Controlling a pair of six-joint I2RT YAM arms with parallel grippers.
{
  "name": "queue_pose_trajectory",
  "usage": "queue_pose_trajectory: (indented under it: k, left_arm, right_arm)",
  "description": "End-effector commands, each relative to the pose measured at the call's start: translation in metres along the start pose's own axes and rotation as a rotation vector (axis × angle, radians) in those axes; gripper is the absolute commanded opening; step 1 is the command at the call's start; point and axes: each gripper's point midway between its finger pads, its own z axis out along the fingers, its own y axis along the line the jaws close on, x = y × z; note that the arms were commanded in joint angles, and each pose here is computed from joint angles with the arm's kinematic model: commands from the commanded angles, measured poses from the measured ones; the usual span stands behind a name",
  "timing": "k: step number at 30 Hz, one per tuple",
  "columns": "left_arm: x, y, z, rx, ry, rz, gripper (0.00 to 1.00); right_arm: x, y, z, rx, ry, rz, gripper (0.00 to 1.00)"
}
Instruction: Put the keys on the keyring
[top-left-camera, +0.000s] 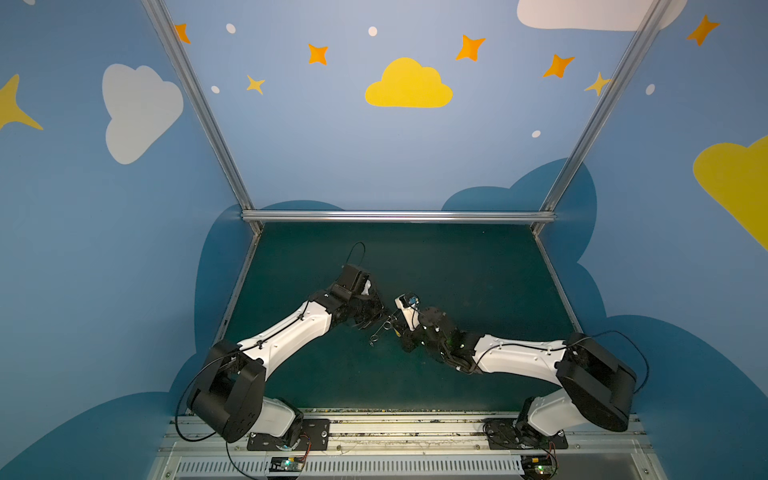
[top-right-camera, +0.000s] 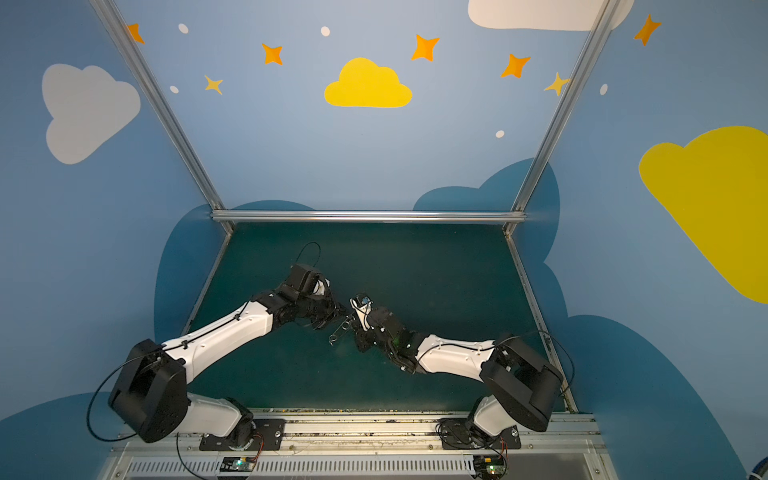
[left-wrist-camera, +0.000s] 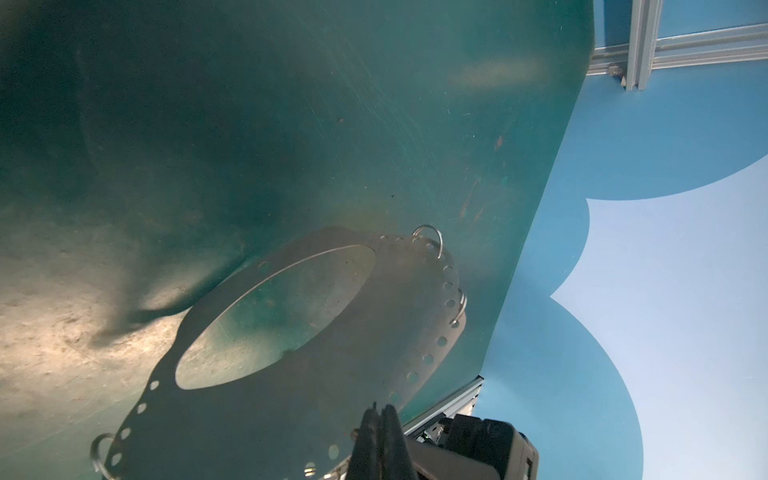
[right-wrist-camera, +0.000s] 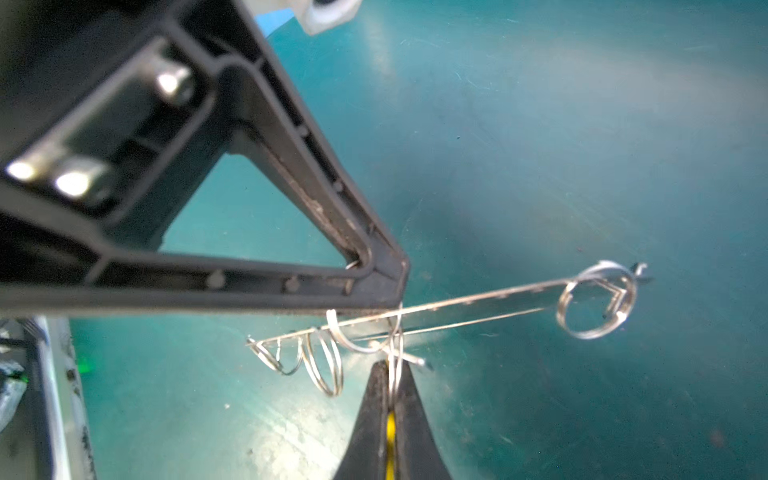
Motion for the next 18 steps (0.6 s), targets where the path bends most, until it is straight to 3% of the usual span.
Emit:
queue_pose_trajectory:
  k: [1,8,18]
  left_arm:
    - [0.001,-0.001,-0.005,0.005,-0.006,0.045,0.04]
    - [0.007,-0.003,-0.012,-0.035,0.007,0.137,0.04]
    - [0.019,-0.022,-0.017,0.015,0.061,0.260,0.04]
  right_arm:
    - [-0.007,0.007,-0.007,-0.011,0.037,-0.022,0.00]
    - [0.001,0.026,-0.016,-0.125,0.199,-0.047,0.00]
    - [0.012,0.057,-0.041,-0.436,0.439,0.026,0.00]
